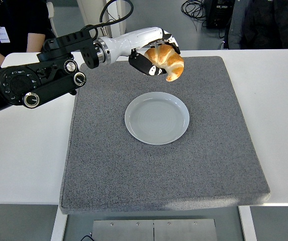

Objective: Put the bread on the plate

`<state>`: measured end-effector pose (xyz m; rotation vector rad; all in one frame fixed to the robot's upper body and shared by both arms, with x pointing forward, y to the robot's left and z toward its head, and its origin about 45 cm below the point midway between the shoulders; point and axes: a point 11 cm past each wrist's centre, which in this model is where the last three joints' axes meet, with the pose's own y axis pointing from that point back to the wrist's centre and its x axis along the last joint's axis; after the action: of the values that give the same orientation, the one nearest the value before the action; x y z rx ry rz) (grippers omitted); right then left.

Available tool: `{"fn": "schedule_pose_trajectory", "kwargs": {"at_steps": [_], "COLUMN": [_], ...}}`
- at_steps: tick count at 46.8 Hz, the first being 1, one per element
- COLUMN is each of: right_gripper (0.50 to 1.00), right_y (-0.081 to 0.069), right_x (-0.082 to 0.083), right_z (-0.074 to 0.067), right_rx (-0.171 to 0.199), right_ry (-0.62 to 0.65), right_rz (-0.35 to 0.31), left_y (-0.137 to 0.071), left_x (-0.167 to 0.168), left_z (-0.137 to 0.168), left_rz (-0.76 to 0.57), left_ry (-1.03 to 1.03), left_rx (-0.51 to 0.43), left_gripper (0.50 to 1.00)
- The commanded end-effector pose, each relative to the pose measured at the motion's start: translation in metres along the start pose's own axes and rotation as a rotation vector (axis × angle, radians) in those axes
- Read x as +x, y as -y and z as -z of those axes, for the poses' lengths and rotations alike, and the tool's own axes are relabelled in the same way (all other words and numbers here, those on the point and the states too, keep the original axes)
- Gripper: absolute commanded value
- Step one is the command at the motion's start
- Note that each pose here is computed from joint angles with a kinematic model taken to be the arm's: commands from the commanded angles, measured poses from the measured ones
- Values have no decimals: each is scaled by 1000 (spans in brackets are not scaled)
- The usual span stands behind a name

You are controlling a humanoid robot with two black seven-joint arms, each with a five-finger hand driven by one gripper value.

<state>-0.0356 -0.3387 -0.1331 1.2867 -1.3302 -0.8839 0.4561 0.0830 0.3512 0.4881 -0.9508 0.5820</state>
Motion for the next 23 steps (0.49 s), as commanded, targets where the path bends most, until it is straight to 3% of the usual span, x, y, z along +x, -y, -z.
{"fn": "schedule_pose_trajectory", "kwargs": {"at_steps": [1, 23], "right_gripper": [1000, 1000], "right_y": [0, 0], "right_x": [0, 0], "right_z": [0, 0], "right_rx": [0, 0], "right_ry": [0, 0], "right_rz": [0, 0], "left_y": [3, -1], "left_x": [-2, -56], "left_z": [-5, 17], "left_rz": [6, 104], "left_ry": [2, -19], "left_rx": [-10, 31], "left_gripper": [500, 500]}}
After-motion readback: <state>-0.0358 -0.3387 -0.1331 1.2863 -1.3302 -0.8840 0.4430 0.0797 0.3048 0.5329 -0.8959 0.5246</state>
